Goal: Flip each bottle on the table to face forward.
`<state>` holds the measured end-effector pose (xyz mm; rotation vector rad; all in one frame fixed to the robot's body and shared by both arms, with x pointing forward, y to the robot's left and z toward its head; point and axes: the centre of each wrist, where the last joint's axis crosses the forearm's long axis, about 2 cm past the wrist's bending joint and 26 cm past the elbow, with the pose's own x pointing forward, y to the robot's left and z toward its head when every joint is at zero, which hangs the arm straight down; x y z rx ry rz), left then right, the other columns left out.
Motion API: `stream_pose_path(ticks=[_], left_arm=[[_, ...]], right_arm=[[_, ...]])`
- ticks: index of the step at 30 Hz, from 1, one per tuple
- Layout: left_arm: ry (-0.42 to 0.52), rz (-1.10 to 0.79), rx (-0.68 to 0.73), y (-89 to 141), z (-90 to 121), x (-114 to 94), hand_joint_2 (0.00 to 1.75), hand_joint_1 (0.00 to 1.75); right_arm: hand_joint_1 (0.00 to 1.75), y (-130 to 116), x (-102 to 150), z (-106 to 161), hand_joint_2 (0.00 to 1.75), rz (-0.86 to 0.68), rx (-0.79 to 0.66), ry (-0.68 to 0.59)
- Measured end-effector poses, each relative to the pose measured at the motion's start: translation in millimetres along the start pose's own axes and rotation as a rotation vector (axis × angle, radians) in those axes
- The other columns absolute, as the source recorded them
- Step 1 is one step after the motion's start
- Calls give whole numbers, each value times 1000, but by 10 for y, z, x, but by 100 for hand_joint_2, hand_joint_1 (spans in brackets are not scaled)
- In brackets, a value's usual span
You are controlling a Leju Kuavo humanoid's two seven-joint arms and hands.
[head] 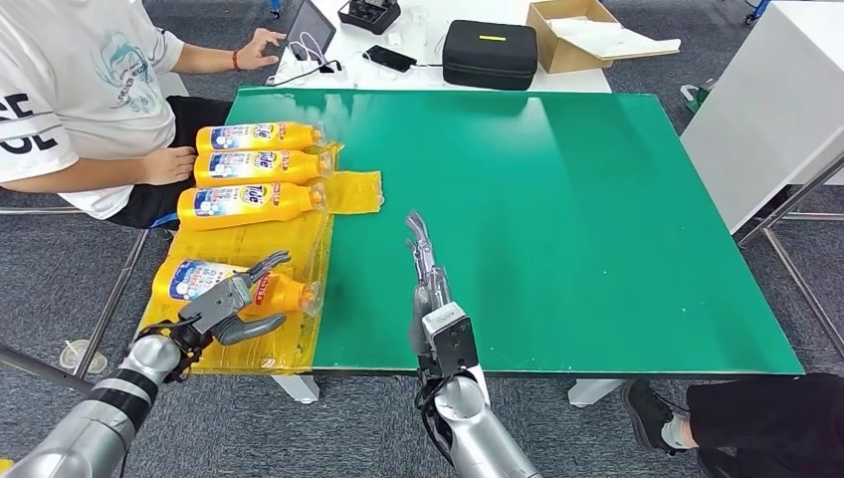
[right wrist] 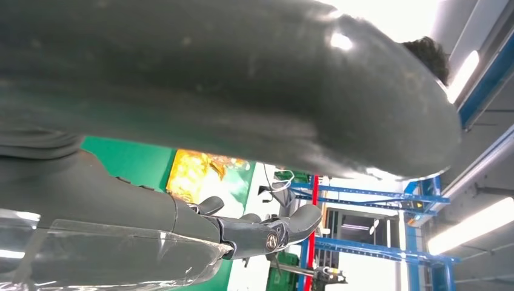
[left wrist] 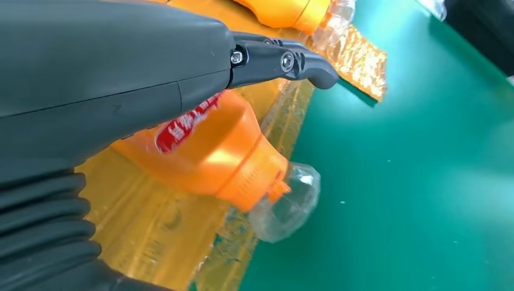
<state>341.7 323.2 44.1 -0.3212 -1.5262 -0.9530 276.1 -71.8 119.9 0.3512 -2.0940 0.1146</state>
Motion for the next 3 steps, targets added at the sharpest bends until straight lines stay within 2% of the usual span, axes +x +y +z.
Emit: stream_pose_path(ticks=[2, 3], left_arm=[[-42, -4, 76, -90, -31, 25, 175, 0], [-53, -4, 101, -114, -39, 33, 175, 0]], right_arm=[[0, 2, -4, 4, 0, 8, -2, 3], [0, 3, -5, 4, 0, 11, -3, 3]])
